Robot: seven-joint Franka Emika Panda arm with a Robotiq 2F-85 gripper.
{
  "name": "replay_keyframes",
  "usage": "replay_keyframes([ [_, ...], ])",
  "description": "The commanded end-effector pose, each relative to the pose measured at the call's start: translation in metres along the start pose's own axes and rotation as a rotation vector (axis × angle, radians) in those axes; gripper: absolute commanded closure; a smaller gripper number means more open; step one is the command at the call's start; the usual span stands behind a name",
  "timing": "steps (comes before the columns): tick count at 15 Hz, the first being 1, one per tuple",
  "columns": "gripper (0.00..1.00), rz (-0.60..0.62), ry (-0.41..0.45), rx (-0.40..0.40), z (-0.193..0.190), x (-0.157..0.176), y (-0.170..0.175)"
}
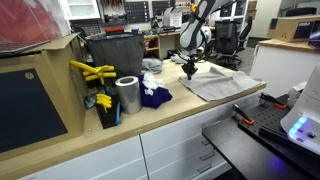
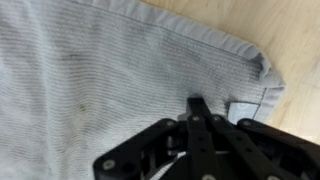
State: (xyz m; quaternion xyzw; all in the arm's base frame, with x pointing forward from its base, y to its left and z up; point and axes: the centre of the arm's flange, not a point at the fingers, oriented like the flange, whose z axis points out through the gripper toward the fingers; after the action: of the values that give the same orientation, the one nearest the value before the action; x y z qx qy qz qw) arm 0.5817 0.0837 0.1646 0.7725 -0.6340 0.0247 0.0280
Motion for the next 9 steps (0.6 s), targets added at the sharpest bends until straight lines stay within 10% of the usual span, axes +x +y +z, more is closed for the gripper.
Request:
replay_keyframes([
  [1,1.0,-0.018,0.019,0.049,0.003,-0.017,-0.019],
  [9,1.0,-0.078,0.022,0.091,0.004,-0.053,-0.045],
])
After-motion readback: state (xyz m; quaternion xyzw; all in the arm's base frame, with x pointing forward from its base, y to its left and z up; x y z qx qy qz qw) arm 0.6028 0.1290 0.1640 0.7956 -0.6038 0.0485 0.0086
